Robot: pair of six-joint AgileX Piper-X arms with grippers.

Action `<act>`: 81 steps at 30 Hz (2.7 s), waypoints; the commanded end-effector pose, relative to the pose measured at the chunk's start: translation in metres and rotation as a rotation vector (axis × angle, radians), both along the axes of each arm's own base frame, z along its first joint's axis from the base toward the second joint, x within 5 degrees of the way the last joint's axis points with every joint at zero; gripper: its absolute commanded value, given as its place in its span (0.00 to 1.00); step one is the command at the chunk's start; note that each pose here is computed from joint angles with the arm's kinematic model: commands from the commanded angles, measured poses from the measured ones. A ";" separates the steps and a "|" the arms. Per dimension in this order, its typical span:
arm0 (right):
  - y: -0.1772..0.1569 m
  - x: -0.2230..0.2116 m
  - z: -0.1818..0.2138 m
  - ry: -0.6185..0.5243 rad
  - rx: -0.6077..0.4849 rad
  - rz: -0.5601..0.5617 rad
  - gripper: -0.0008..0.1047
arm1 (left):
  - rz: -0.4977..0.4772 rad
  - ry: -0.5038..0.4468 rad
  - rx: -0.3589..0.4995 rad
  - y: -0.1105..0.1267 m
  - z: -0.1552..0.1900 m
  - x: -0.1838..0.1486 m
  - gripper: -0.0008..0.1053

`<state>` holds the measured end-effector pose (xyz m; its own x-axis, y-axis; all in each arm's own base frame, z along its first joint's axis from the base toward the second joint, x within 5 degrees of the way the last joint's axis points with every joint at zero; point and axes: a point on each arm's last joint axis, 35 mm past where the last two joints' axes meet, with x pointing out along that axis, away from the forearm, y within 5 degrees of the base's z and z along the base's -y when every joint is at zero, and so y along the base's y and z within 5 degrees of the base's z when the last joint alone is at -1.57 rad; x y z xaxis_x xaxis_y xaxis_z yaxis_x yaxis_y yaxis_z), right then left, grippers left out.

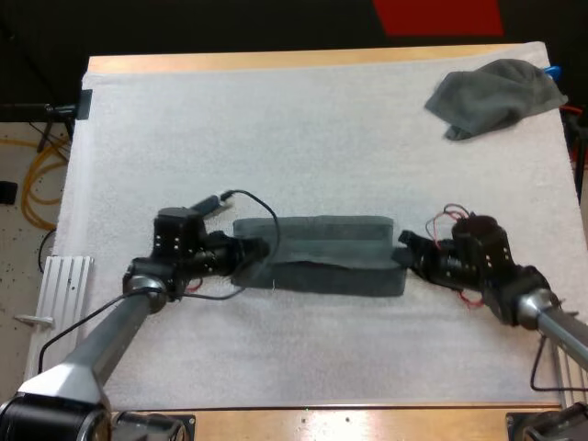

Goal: Pick towel from pile fold and stack

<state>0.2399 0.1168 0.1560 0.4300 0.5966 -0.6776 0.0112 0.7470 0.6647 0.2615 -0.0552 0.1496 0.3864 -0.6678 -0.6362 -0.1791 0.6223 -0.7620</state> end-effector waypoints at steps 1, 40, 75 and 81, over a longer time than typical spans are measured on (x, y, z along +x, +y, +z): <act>0.002 0.008 0.006 -0.041 0.021 0.015 0.01 | 0.033 -0.011 0.005 0.005 0.001 0.004 0.01; 0.020 0.057 0.065 -0.594 -0.122 0.163 0.62 | -0.113 -0.488 0.030 0.017 0.092 0.041 0.54; -0.034 -0.012 0.098 -0.304 -0.504 0.177 0.55 | -0.116 -0.521 0.279 0.029 0.181 -0.104 0.72; -0.043 0.025 0.051 -0.179 -0.363 0.215 0.66 | -0.147 -0.510 0.265 0.025 0.180 -0.106 0.72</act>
<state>0.2632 0.0736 0.1995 0.4337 0.4005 -0.8071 -0.2375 0.9149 0.3264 0.1565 -0.0294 0.3267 0.6035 -0.5731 -0.5544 0.2614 0.7991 -0.5414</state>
